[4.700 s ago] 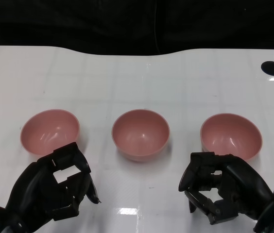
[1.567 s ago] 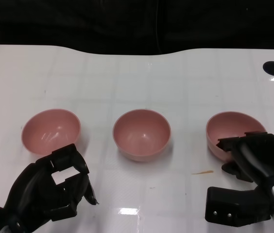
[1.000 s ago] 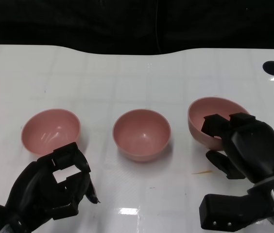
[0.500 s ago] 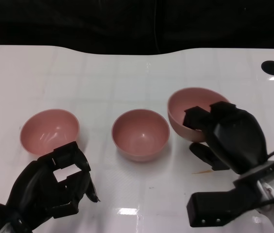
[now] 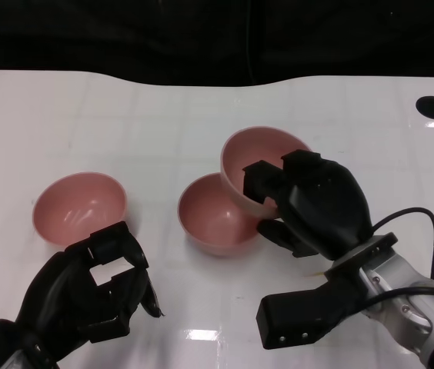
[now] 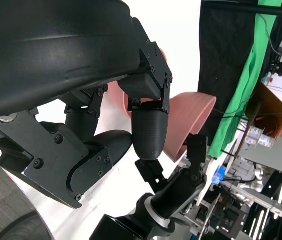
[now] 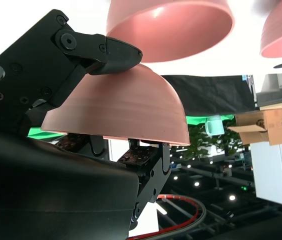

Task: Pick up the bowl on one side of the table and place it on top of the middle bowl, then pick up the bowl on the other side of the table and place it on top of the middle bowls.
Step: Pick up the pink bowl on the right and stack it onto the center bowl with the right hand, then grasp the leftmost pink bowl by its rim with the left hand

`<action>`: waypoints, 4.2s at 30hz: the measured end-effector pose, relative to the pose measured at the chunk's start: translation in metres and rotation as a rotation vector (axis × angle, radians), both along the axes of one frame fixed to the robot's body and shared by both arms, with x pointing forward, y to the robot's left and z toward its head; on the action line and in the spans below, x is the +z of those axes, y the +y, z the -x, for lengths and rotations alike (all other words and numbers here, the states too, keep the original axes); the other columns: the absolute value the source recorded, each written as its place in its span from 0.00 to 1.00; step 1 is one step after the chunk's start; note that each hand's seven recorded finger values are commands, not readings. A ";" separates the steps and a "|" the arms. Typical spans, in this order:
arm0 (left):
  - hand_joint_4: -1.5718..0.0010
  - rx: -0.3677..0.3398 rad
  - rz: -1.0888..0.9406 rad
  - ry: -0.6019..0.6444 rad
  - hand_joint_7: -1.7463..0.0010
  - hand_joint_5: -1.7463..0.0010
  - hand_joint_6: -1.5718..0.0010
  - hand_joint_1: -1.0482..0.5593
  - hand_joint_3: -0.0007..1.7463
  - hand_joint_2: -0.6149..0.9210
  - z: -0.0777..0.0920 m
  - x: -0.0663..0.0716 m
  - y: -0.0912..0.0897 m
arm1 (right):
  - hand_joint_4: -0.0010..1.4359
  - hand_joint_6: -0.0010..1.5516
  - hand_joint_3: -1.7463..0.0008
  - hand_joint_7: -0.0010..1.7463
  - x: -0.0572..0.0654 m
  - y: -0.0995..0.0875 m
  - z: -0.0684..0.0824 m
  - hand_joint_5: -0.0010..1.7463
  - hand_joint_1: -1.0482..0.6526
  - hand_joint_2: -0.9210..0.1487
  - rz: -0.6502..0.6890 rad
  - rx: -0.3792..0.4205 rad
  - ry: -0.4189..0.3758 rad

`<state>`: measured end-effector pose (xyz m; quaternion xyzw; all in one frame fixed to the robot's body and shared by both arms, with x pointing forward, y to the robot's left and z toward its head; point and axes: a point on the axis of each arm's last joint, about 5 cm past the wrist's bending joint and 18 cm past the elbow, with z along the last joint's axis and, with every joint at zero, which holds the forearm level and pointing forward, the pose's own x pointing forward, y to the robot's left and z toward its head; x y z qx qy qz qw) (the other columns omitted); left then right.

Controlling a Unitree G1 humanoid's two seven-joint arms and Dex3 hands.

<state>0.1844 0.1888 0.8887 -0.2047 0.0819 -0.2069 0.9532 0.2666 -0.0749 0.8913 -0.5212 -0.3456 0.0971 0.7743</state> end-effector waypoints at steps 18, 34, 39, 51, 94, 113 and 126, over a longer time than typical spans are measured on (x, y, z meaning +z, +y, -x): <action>0.52 -0.010 -0.012 -0.007 0.15 0.03 0.53 0.50 0.72 0.68 0.002 0.002 -0.004 | 0.65 0.48 0.50 0.93 -0.007 0.029 -0.007 1.00 0.48 0.33 0.104 0.059 0.058; 0.52 -0.013 -0.023 0.001 0.16 0.03 0.52 0.51 0.74 0.67 0.004 0.001 -0.011 | 0.38 0.41 0.83 0.00 0.004 0.037 -0.017 0.13 0.26 0.00 0.266 0.122 0.280; 0.52 -0.013 -0.021 0.001 0.17 0.03 0.51 0.51 0.74 0.67 0.004 0.001 -0.011 | 0.33 0.35 0.81 0.00 0.006 0.035 -0.016 0.10 0.24 0.00 0.299 0.117 0.319; 0.52 -0.010 -0.030 -0.007 0.16 0.02 0.52 0.52 0.73 0.68 0.004 0.003 -0.012 | 0.28 0.28 0.73 0.00 0.008 0.032 -0.011 0.07 0.19 0.00 0.314 0.110 0.334; 0.52 -0.008 -0.034 -0.013 0.15 0.01 0.51 0.50 0.73 0.66 -0.003 0.006 -0.011 | 0.12 0.11 0.71 0.01 0.005 -0.003 0.025 0.02 0.17 0.00 0.285 0.027 0.400; 0.51 0.000 -0.036 -0.008 0.15 0.03 0.50 0.50 0.74 0.65 -0.002 0.005 -0.009 | 0.17 0.12 0.71 0.03 0.009 -0.017 0.031 0.05 0.24 0.00 0.001 0.020 0.298; 0.51 0.014 -0.028 -0.021 0.16 0.03 0.53 0.49 0.74 0.65 -0.002 0.006 -0.008 | 0.35 0.41 0.90 0.12 0.012 -0.049 0.055 0.50 0.37 0.00 -0.183 0.065 0.303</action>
